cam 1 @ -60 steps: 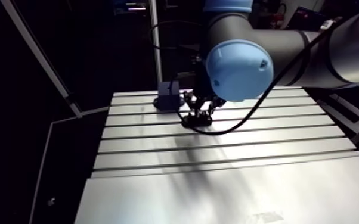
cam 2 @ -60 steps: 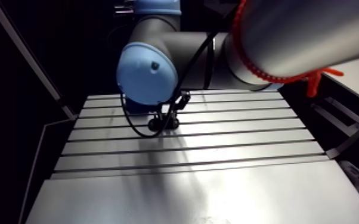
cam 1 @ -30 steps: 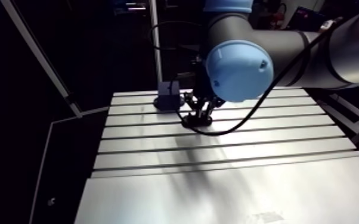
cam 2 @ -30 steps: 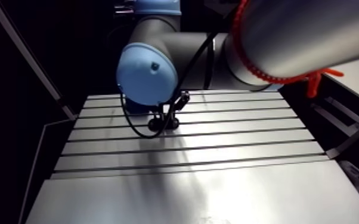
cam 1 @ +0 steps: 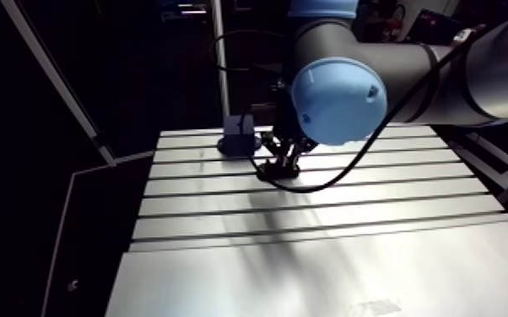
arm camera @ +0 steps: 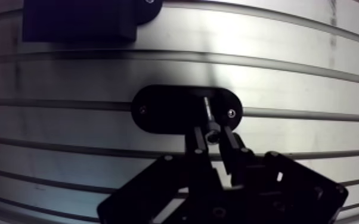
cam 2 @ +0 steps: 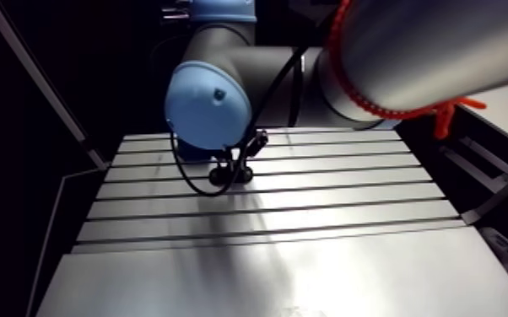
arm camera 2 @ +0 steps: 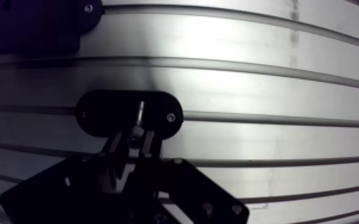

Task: Pick up the M10 bolt and insert it into the hole until fully seated.

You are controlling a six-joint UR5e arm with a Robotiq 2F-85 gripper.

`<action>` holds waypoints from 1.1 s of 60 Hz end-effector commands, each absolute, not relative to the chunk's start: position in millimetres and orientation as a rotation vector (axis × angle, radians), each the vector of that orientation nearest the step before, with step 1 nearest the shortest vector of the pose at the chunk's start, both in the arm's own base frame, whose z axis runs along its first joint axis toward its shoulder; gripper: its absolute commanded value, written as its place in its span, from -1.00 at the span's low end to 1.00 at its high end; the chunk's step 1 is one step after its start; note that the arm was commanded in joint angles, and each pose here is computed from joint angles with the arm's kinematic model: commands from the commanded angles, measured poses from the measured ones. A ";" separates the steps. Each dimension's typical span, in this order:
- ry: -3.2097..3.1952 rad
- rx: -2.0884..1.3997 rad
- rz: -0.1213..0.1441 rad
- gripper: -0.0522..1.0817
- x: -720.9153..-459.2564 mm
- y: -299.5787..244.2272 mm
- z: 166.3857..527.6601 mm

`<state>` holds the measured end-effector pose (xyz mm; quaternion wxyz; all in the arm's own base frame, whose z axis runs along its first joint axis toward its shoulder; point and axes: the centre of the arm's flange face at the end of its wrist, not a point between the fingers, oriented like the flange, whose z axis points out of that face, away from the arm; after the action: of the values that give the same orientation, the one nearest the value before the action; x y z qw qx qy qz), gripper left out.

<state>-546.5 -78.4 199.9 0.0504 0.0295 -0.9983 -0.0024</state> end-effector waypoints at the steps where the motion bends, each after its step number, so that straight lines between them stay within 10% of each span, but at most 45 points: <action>1: -3.040 0.090 -0.008 0.50 -546.5 -77.6 199.9; 66: -3.147 -0.038 0.021 0.99 -607.8 -75.1 331.8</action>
<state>-587.4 -73.6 291.7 0.0156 0.0051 -0.9999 0.0041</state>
